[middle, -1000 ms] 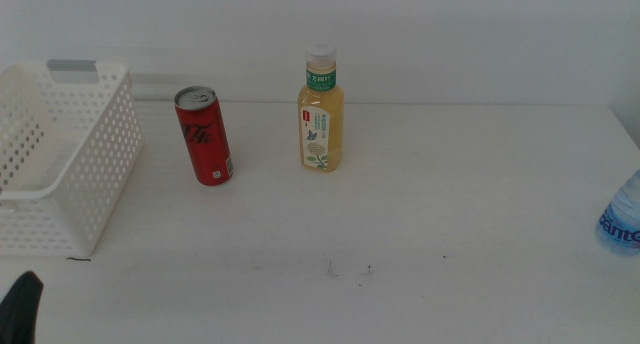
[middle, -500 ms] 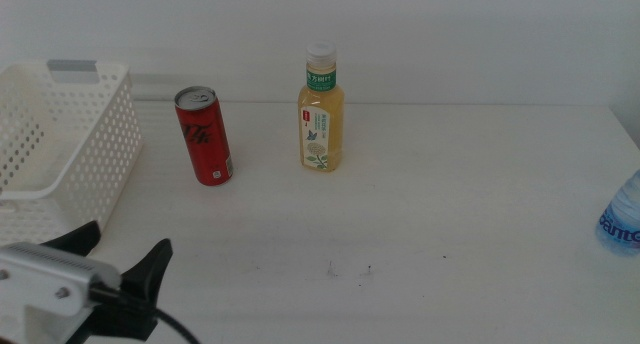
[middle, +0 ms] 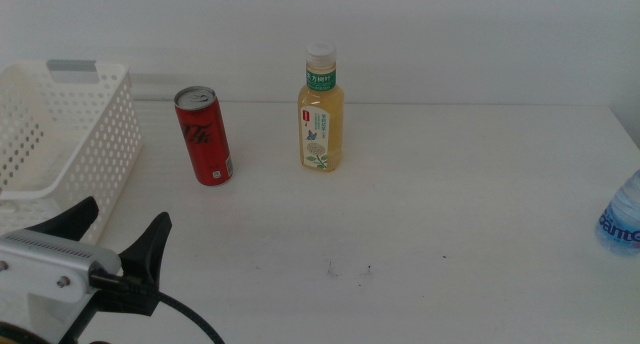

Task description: Use arms to grab the bottles and put them into the dustbin to the left of the table.

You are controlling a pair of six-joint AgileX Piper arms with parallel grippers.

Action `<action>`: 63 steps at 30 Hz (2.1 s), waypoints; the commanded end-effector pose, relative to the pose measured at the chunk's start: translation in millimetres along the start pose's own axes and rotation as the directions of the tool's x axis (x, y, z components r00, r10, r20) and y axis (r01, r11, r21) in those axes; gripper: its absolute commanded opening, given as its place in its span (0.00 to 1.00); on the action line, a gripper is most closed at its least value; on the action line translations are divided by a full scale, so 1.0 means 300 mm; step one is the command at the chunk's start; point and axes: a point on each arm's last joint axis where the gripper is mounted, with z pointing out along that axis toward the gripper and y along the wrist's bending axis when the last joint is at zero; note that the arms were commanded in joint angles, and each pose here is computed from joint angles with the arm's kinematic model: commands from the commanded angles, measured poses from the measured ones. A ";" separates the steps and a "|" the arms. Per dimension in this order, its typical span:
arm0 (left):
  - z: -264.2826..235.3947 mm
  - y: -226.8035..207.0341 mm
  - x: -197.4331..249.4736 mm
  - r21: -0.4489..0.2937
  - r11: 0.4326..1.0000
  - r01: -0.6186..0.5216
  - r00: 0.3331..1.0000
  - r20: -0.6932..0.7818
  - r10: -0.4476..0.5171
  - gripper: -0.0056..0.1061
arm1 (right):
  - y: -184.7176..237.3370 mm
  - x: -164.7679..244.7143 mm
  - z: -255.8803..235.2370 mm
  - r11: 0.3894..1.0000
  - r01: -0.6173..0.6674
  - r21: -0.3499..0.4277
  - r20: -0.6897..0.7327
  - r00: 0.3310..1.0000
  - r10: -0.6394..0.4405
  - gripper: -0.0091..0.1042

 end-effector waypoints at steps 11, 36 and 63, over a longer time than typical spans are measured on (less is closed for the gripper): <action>0.001 -0.005 0.000 0.011 1.000 -0.003 1.000 0.004 0.003 0.89 | -0.001 0.000 0.000 1.000 0.013 0.002 0.009 1.000 -0.013 0.85; 0.498 0.000 0.120 -0.142 0.990 -0.027 0.991 -0.135 0.008 0.89 | -0.001 0.000 0.000 1.000 0.013 0.002 0.009 1.000 -0.013 0.85; 0.832 0.086 0.275 -0.191 0.981 -0.042 0.983 -0.185 0.006 0.85 | -0.001 0.000 0.000 1.000 0.013 0.002 0.009 1.000 -0.013 0.85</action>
